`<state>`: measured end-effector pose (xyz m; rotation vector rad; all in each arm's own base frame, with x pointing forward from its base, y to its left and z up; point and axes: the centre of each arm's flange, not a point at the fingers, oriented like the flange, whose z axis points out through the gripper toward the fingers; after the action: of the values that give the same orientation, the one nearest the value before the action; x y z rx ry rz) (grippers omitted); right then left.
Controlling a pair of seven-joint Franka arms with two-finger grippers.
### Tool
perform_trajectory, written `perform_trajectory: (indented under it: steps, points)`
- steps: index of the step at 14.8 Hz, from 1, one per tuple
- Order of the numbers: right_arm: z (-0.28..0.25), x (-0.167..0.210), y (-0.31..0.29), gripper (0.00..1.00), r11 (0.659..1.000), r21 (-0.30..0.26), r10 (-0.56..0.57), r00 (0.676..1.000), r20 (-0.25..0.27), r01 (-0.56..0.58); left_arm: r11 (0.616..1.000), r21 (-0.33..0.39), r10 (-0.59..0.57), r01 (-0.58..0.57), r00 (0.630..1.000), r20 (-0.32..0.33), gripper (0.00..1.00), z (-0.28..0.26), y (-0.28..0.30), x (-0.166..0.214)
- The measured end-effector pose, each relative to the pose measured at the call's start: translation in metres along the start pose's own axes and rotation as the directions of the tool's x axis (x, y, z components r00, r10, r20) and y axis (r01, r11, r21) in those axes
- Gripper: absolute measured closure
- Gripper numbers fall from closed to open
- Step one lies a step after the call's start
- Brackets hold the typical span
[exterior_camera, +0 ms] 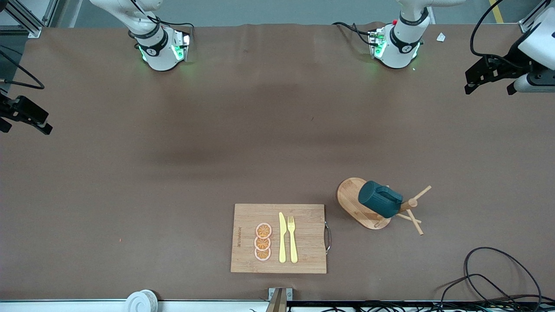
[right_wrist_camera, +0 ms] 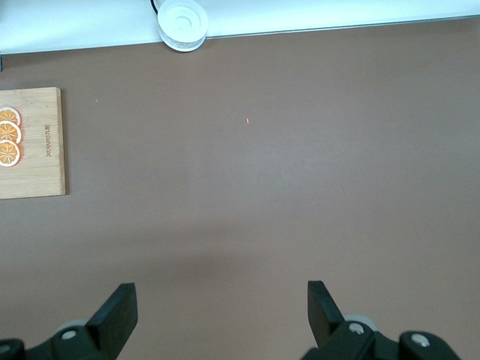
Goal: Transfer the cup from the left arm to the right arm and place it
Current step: 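Reach the left gripper down to the teal mug on the stand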
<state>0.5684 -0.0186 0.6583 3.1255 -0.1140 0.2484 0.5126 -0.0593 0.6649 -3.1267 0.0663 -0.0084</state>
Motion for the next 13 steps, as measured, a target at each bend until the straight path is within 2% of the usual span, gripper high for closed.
perform_trajectory:
  steps: [9,13]
  points:
    - [-0.001,0.000,0.000,0.00,1.000,0.000,0.000,1.000,-0.001,0.000,1.000,-0.002,-0.022,0.022,0.999,-0.031,0.00,0.001,-0.003,0.011]
    - [-0.001,0.000,0.001,0.00,1.000,0.000,0.001,1.000,-0.002,-0.001,0.984,-0.017,-0.179,0.178,0.984,-0.020,0.00,0.036,0.011,0.040]
